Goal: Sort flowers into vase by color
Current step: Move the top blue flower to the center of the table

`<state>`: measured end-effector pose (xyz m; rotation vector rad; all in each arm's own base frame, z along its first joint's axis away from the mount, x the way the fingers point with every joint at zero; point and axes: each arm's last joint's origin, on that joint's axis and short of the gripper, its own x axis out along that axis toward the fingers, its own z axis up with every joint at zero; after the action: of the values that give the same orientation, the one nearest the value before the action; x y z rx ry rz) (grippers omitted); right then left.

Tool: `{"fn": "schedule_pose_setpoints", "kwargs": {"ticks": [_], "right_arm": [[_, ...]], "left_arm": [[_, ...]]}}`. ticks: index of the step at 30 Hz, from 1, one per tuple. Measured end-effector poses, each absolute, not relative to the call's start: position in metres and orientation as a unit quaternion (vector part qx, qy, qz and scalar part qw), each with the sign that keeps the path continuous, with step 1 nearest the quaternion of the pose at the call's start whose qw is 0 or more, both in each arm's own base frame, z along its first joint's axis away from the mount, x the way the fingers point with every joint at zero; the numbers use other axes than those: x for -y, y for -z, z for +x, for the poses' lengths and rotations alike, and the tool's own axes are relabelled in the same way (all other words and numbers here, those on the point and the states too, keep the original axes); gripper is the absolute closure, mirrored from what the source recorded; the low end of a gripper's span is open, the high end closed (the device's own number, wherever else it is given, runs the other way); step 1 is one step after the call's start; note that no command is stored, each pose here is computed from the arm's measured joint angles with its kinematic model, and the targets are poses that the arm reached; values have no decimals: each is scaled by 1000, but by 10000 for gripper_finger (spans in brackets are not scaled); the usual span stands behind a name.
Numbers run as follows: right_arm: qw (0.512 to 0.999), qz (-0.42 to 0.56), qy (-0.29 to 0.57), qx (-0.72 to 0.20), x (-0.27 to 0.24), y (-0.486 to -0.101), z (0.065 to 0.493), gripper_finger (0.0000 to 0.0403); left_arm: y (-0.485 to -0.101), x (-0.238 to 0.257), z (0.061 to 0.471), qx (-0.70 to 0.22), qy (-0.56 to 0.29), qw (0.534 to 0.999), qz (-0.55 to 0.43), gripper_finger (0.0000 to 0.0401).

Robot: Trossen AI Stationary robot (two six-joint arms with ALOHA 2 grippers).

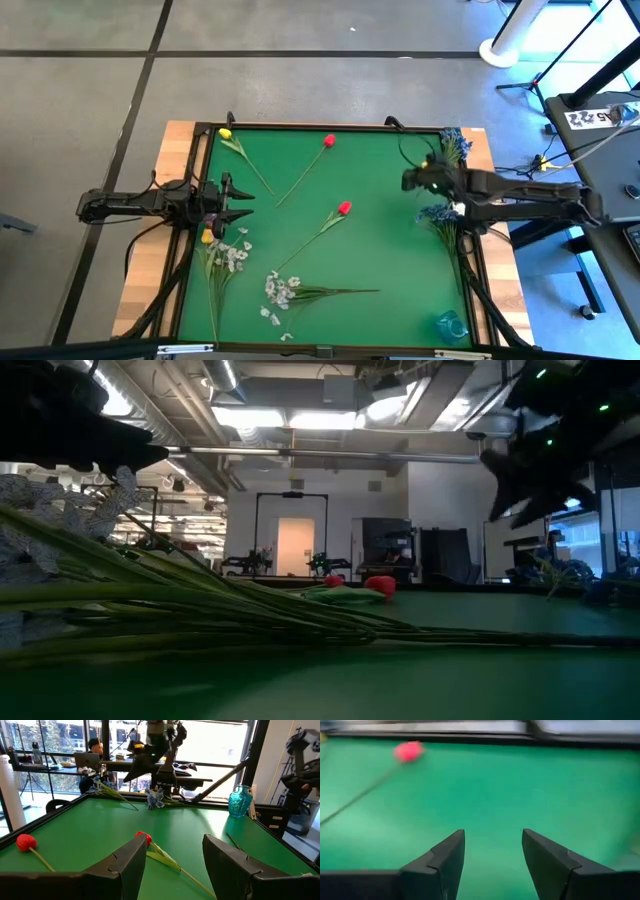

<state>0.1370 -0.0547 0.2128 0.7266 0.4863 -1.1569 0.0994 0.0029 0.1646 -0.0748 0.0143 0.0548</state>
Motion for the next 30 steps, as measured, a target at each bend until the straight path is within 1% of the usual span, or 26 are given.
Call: {"fn": "schedule_pose_setpoints", "kwargs": {"ticks": [3,8,13,17,20,25,28,30], "right_arm": [[675,383,588,-229,69,-203,133,205],[579,436,656,-209,86,-181,128,205],[536,448,683,-213,94,-170,129,197],[481,459,726,-175,97,-161,130,177],[447,457,749,-178,100,-150,132,177],[419,434,776,-187,103,-136,135,205],[415,430,778,-191,105,-130,138,239],[422,432,775,-187,107,-128,141,270]], "left_arm": [[-165,-3,99,-7,-27,999,-37,211],[-165,-3,99,-7,-27,999,-37,211],[-165,-3,99,-7,-27,999,-37,211],[-165,-3,99,-7,-27,999,-37,211],[-165,-3,99,-7,-27,999,-37,211],[-165,-3,99,-7,-27,999,-37,211],[-165,-3,99,-7,-27,999,-37,211],[-165,-3,99,-7,-27,999,-37,211]]}}
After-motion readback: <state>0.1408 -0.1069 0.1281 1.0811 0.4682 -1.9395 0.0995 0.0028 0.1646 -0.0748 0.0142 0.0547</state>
